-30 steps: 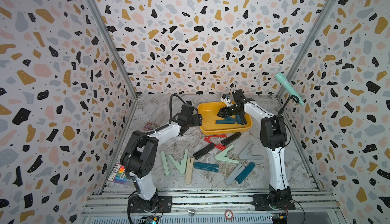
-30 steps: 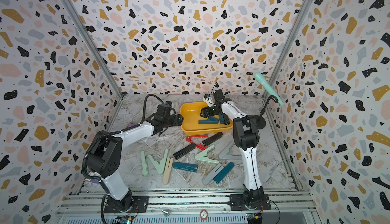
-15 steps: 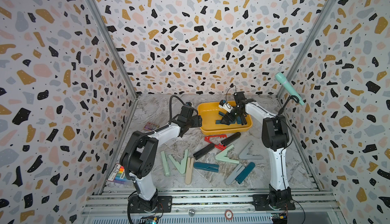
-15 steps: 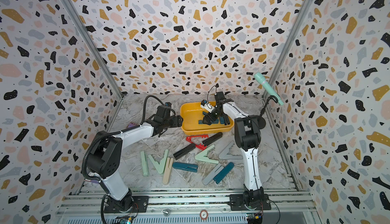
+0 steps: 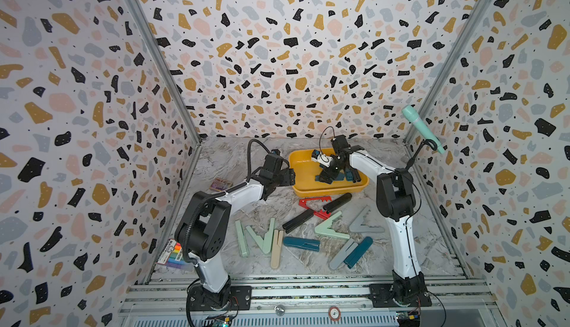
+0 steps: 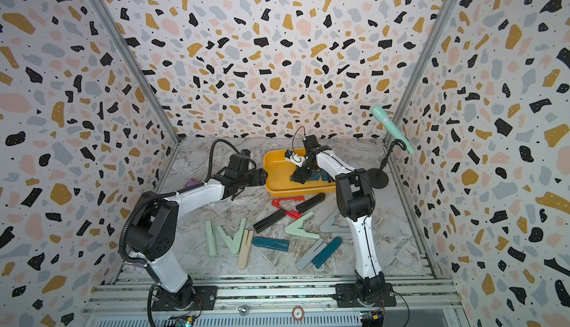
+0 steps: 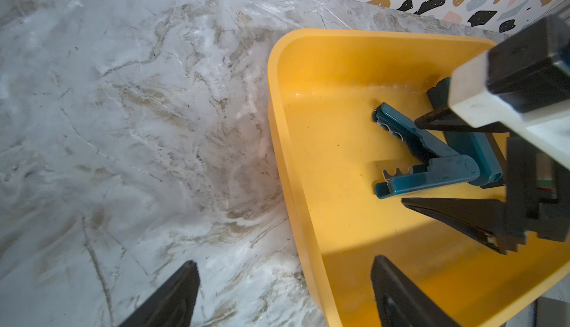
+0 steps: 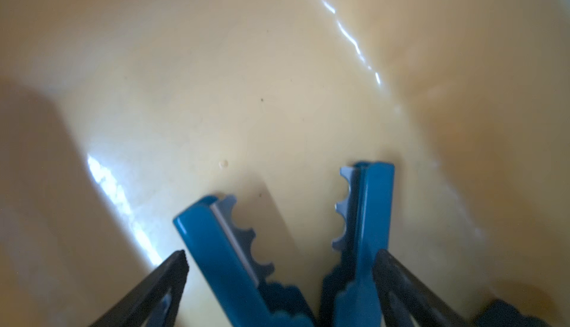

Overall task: Put the pruning pliers into the storage box
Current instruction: Adjust the pruning pliers in the storage box.

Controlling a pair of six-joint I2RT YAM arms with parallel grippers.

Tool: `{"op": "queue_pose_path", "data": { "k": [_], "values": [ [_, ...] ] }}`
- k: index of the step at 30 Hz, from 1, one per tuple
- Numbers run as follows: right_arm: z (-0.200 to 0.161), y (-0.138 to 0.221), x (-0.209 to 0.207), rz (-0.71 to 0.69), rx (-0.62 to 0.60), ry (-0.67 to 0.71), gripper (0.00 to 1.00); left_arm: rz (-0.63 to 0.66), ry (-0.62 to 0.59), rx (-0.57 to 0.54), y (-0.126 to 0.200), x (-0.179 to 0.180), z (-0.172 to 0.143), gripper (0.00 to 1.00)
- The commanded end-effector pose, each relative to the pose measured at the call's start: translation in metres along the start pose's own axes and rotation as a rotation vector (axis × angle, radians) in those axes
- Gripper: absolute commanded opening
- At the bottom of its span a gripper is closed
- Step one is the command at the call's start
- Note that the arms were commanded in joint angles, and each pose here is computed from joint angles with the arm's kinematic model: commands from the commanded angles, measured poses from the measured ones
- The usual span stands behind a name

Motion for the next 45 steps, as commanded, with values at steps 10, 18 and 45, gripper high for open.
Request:
{"op": "queue_pose_path", "data": {
  "k": [10, 18, 45],
  "values": [
    [-0.008, -0.007, -0.014, 0.014, 0.059, -0.09, 0.67, -0.02, -0.004, -0.041, 0.003, -0.003, 0.01, 0.87],
    [-0.007, -0.003, -0.012, 0.019, 0.032, -0.177, 0.45, -0.023, 0.001, -0.036, 0.0, -0.004, 0.01, 0.87],
    [0.019, 0.058, -0.047, -0.258, -0.05, -0.525, 0.99, -0.033, -0.003, -0.035, -0.001, -0.002, 0.003, 0.87]
  ]
}}
Point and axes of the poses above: each gripper's point midway between its finger pads, its own y axis back along the fingers, its own x axis along the line the jaws close on, z = x × y, the point moved 7 cm from there along y, back along the fingers, and after that the axes turned 2 degrees about -y, right-handed, at the moved point
